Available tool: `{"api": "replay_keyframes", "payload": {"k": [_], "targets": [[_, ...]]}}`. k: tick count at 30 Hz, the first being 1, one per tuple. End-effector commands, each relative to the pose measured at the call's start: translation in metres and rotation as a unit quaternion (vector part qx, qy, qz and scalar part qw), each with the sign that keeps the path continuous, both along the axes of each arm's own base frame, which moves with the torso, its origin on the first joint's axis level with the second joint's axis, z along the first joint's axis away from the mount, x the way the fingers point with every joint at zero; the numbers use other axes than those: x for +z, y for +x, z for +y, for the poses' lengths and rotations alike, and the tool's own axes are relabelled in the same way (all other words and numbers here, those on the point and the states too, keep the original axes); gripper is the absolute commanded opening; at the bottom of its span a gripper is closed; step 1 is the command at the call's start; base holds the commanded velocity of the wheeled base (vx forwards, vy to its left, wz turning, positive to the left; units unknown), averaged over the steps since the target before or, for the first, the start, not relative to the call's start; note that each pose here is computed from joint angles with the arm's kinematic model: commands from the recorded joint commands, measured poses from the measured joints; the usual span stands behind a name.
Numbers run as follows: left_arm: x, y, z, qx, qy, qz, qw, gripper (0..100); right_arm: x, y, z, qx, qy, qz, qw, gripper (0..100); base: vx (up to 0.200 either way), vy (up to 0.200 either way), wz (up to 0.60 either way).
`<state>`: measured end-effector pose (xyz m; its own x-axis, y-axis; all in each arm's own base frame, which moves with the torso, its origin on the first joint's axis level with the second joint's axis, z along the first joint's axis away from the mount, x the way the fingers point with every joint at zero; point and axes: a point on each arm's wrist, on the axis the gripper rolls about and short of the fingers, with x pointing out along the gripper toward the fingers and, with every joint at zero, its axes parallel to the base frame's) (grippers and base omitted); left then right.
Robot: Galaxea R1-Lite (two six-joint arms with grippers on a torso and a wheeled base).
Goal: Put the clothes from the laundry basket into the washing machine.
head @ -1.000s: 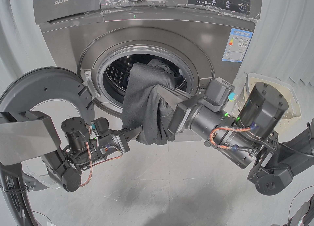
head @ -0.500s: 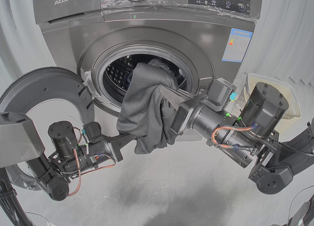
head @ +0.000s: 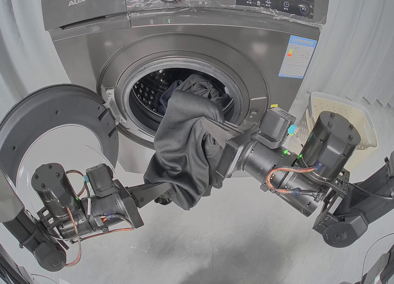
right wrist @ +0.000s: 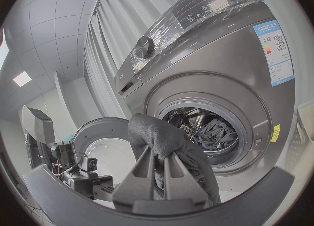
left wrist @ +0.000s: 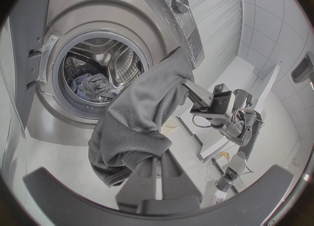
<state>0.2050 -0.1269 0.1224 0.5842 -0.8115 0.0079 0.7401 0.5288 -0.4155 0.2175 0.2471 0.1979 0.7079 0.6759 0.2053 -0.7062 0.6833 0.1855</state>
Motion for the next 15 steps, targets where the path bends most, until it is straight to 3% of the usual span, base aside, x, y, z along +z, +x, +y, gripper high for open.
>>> {"api": "replay_keyframes", "payload": {"k": [1,2,9,15], "targets": [[-0.004,-0.004,0.001,-0.002,0.005,0.009,0.9999,0,0.0,-0.001,0.0,0.001,0.001,0.0,1.0,0,0.0,0.0,0.0],[-0.014,0.004,-0.003,0.006,0.016,0.025,0.9995,100,0.001,-0.001,0.0,0.001,0.001,-0.001,1.0,0,0.0,0.0,0.0],[-0.042,0.021,-0.008,0.03,0.058,0.046,0.9968,100,0.002,-0.001,0.0,0.0,0.002,-0.003,1.0,0,0.0,0.0,0.0],[-0.052,0.031,-0.012,0.046,0.064,0.055,0.9953,100,0.008,-0.001,-0.002,-0.001,0.009,-0.009,0.9999,0,0.0,0.0,0.0]]}}
